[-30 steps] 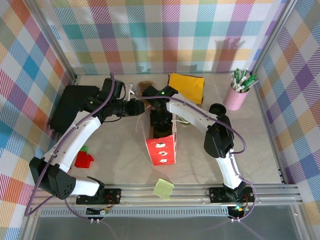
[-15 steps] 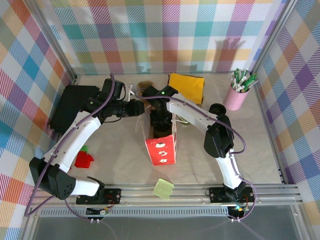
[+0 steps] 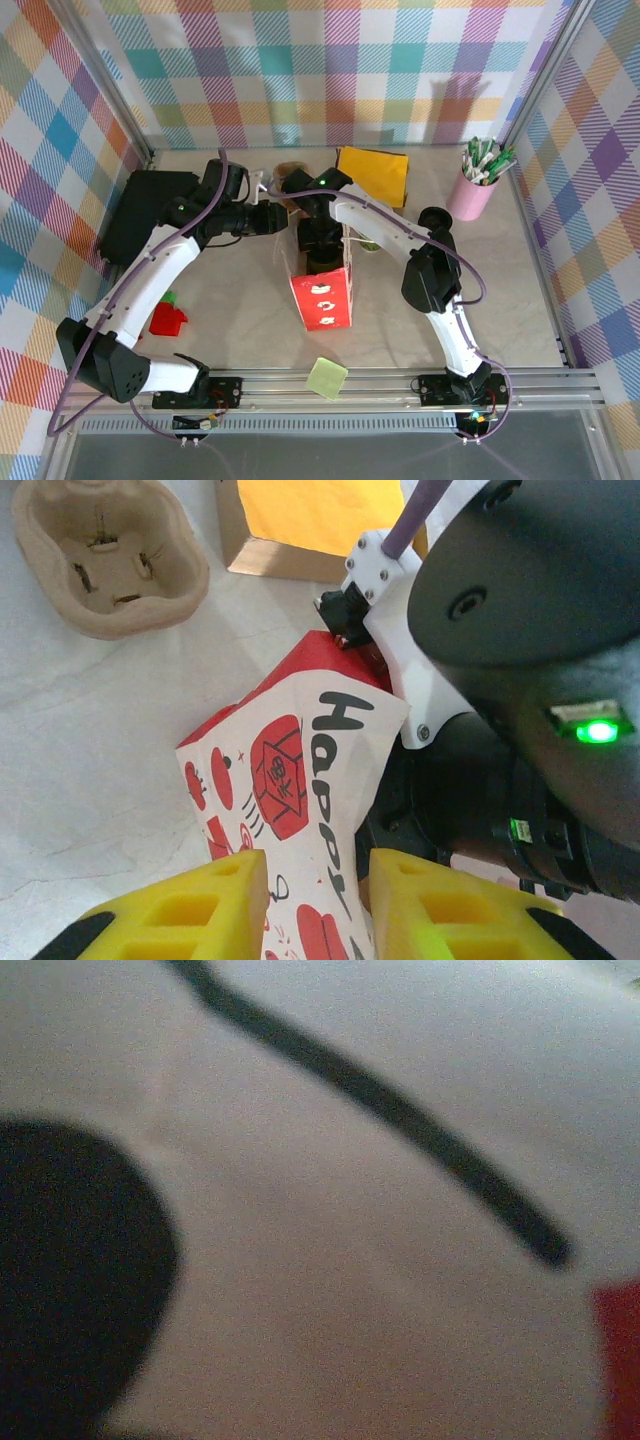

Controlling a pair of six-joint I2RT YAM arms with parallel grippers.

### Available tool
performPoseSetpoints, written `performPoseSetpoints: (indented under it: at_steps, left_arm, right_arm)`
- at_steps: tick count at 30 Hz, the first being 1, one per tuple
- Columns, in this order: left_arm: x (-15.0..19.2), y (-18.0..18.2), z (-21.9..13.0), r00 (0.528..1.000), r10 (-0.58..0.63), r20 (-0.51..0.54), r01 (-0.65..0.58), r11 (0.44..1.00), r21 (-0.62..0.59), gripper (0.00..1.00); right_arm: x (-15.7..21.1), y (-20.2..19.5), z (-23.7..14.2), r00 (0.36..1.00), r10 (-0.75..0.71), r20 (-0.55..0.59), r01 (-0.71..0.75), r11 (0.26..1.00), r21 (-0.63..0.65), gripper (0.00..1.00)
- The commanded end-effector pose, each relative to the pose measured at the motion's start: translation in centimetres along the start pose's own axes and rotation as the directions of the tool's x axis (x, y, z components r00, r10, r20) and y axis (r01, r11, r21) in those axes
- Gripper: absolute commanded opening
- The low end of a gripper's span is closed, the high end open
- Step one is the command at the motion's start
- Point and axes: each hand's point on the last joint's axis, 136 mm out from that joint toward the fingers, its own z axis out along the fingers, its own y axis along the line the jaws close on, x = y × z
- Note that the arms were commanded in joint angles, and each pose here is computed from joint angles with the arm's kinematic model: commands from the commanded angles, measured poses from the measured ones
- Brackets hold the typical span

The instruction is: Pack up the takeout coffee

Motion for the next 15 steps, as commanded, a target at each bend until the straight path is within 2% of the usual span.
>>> performPoseSetpoints:
  at_steps: [1,15]
  left_arm:
    - [0.9,-1.1,-0.6,0.999,0.050,-0.011,-0.049,0.998,0.034,0.32]
    - [1.1,-1.3,-0.6,0.998,0.056,-0.011,-0.055,0.998,0.036,0.32]
  right_arm:
    - [0.8,0.5,0.3,0.998,-0.033,-0.049,0.033,0.999,-0.004,0.73]
    - [0.1,0.3,-2.4,1.000,-0.024,0.008,0.024,1.000,-0.016,0.83]
